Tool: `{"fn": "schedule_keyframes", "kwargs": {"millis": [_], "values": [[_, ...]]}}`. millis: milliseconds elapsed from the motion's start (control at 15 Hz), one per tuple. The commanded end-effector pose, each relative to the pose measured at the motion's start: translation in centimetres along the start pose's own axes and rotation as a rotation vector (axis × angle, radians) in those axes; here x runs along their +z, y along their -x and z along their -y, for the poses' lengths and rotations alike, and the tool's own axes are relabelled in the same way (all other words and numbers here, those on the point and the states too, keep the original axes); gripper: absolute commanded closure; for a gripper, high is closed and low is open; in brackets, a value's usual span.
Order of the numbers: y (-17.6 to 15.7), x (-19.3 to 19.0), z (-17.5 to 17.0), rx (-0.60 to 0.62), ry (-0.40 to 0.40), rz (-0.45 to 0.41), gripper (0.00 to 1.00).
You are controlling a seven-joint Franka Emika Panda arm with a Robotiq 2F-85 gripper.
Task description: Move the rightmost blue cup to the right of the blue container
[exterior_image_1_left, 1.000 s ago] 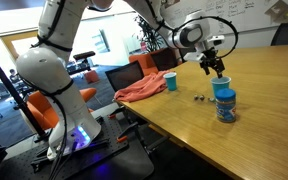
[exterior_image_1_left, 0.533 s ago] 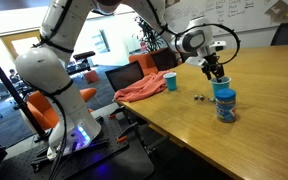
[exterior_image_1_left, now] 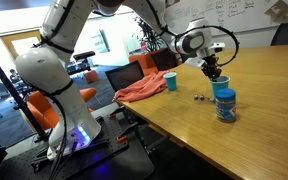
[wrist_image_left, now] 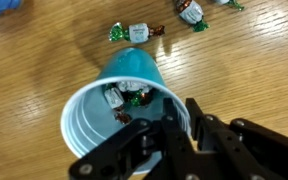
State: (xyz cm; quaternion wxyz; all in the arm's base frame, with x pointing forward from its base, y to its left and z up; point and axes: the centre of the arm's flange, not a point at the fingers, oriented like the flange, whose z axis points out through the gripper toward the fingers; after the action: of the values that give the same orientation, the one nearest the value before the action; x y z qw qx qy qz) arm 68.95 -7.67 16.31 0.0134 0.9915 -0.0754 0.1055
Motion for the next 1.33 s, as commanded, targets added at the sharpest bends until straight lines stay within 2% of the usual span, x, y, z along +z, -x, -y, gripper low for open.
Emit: {"fn": "schedule_keyframes", "kwargs": {"millis": [0,333,667,867,1267], "values": [[-0.5,-0.6,0.0,0.002,-0.006,0.005,1.0],[0.1,-3.5,-0.2,-0.005,-0.005,-0.027,0.99],[1.3,-10.8,-1.5,-0.017,0.009,-0.072,0.99],[3.7,-15.1,-2.3,-0.048,0.006,-0.081,0.99],[12.0,-18.3,-2.9,-0.098,0.029,-0.062,0.99]]}}
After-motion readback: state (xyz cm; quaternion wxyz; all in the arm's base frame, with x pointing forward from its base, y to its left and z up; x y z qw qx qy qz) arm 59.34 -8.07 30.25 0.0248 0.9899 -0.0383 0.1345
